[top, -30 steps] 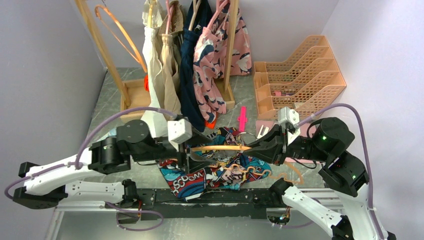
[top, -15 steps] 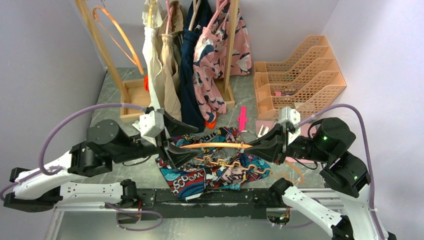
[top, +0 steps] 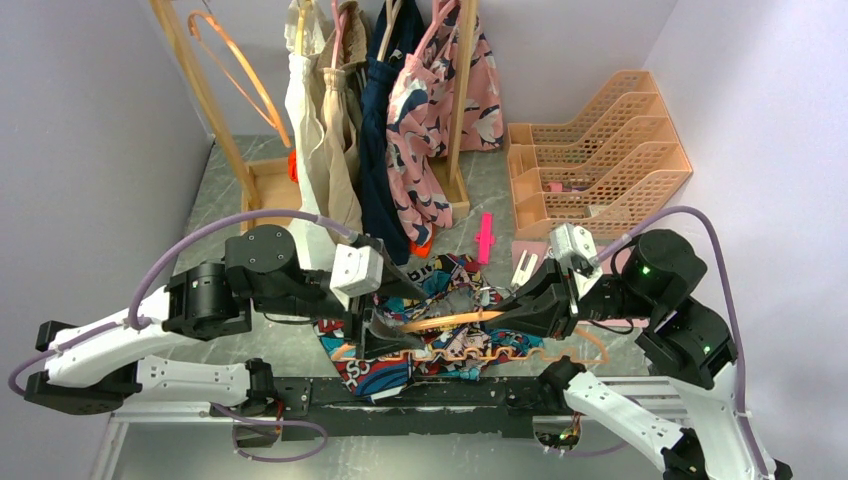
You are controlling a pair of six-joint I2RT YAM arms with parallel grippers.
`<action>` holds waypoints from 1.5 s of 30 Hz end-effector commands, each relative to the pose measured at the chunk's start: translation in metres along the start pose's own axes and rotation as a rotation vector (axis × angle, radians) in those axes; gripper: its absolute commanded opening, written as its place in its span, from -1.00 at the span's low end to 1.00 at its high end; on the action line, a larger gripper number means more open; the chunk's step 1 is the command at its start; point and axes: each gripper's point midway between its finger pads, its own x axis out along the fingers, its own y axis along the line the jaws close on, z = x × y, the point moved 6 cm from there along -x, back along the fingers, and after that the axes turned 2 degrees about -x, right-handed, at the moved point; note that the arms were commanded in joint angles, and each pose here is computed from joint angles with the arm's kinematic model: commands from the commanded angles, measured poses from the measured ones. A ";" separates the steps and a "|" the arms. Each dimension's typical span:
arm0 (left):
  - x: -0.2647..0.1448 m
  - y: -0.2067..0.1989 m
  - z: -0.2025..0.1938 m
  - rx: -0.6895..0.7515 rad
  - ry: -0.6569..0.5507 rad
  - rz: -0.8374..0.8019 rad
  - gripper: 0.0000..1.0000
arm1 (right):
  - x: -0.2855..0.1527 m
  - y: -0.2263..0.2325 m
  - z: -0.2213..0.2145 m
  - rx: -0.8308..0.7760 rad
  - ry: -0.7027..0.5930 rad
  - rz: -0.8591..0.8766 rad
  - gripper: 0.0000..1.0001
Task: Place the shorts on the hanger
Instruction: Adjust the hanger.
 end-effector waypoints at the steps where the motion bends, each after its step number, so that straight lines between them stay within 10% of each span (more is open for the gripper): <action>1: -0.006 -0.017 -0.006 -0.011 0.056 -0.132 0.42 | -0.001 0.008 0.019 -0.063 -0.054 0.060 -1.00; 8: 0.006 -0.019 -0.027 -0.064 0.155 -0.184 0.26 | 0.003 0.003 0.019 -0.054 -0.056 0.063 -1.00; 16: 0.016 -0.008 -0.037 -0.077 0.182 -0.112 -0.85 | 0.005 -0.004 0.016 -0.048 -0.041 0.029 -1.00; 20: 0.004 -0.003 -0.026 -0.060 0.081 -0.031 -0.86 | 0.002 -0.008 0.016 -0.039 -0.046 -0.045 -1.00; 28: -0.007 0.029 -0.007 -0.076 -0.122 0.272 -0.86 | -0.011 -0.027 0.034 0.055 -0.101 -0.350 0.79; 45: 0.061 0.079 0.021 -0.070 -0.273 0.534 -0.86 | -0.081 -0.050 0.063 0.206 -0.354 -1.009 0.86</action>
